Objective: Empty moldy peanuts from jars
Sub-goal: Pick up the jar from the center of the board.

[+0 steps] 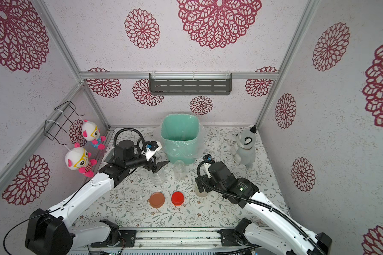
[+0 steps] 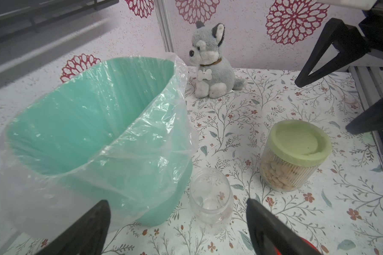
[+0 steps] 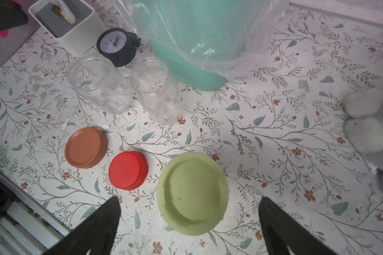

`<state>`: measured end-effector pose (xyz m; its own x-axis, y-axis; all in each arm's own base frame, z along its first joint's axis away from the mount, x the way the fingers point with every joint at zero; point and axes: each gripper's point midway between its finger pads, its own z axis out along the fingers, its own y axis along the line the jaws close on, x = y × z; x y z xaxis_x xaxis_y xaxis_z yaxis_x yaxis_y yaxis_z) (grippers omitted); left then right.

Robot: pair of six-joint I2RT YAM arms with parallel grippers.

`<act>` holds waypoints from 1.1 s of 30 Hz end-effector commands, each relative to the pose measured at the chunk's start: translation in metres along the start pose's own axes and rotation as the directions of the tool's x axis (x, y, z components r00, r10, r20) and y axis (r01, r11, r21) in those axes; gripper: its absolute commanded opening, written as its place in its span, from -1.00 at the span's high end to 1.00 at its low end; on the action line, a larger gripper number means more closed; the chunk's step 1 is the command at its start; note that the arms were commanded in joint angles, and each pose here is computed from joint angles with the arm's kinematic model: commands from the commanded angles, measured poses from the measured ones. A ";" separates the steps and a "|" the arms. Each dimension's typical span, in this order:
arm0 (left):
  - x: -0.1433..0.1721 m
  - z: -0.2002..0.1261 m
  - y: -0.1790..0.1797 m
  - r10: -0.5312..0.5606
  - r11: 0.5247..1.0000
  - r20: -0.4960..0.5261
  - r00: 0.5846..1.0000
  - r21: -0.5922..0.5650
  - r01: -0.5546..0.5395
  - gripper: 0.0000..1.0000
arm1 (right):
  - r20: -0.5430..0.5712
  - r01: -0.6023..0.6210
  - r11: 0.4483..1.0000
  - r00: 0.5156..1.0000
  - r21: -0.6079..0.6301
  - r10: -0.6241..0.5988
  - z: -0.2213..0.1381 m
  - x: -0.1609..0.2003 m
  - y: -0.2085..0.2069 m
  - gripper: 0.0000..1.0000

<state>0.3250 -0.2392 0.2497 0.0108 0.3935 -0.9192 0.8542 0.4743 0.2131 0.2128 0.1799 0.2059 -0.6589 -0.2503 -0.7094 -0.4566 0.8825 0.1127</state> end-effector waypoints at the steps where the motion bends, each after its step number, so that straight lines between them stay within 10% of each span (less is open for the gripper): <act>1: 0.004 0.009 -0.008 0.014 1.000 0.002 1.000 0.027 -0.014 -0.95 | -0.014 -0.061 0.998 0.998 0.000 0.061 0.001 0.005 -0.001 -0.97; 33: 0.014 0.016 -0.016 0.033 0.999 -0.038 0.999 0.042 -0.032 -0.95 | -0.231 -0.012 0.999 0.973 0.031 0.019 0.060 0.038 0.001 -0.96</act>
<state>0.3233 -0.2516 0.2292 0.0082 0.4363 -0.8998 0.8712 0.4386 0.2206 0.2231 0.1920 0.1341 -0.7843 -0.3086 -0.5381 -0.4171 0.9044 0.0894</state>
